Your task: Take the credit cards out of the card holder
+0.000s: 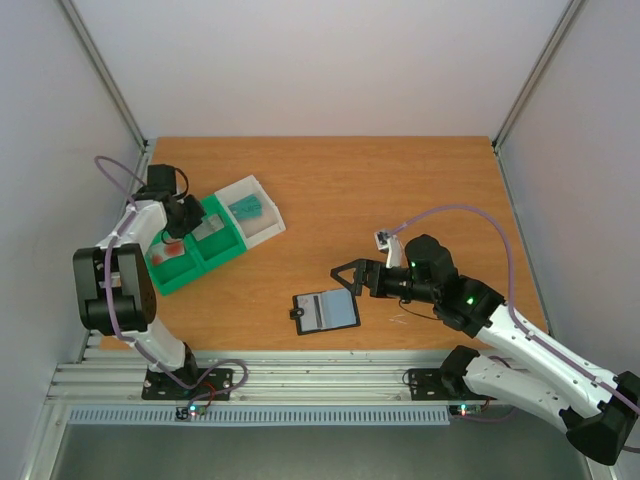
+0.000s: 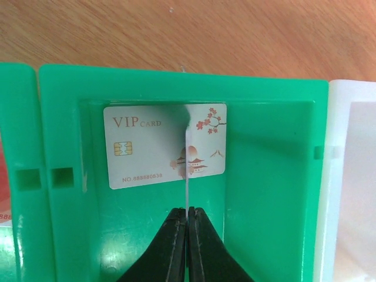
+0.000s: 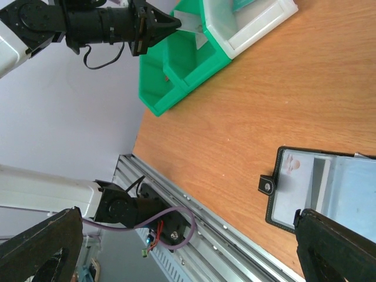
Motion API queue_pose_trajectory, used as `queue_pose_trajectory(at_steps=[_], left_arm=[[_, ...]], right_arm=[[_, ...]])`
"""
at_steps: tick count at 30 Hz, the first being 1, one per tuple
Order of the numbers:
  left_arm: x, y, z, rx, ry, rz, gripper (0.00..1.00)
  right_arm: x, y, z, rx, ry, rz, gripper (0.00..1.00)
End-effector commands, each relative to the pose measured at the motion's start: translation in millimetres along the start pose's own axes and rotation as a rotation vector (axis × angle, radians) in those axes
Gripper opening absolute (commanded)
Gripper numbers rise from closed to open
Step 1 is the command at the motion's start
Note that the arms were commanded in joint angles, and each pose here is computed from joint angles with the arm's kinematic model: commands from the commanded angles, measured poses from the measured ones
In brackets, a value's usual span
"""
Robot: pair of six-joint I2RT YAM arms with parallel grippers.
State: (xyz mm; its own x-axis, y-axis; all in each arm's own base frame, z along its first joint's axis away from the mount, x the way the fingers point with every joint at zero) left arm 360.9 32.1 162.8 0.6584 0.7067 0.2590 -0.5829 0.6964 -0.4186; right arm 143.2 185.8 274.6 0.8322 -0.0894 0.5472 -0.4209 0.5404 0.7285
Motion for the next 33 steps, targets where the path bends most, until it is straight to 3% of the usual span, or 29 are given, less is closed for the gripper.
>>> queue_pose_trajectory(at_steps=[1,20,33], left_arm=[[9.4,1.5,-5.1,0.027,-0.044,-0.024,0.05],[13.1,2.4,-11.3,0.043,-0.054,-0.004,0.03],[15.5,2.6,-6.6,0.059,-0.078,0.008,0.13]], right_arm=[[4.1,5.2,5.0,-0.005,-0.021,0.019,0.98],[6.2,7.6,9.8,-0.018,-0.031,0.045,0.98],[7.0,8.0,13.6,-0.036,-0.036,0.052,0.98]])
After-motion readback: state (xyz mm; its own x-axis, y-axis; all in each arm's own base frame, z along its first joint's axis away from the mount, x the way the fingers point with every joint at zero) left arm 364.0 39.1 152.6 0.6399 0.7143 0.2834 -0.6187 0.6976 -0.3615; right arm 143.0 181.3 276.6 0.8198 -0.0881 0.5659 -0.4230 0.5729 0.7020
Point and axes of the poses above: each gripper's point midway between its finger pads, its own z axis back along the fingers, its own y axis along the line the jaws close on, x = y × z, the point moved 8 cm from there along z, back along the fingers, and after that the axes turned 6 degrees about z, right-handed, at the moved point
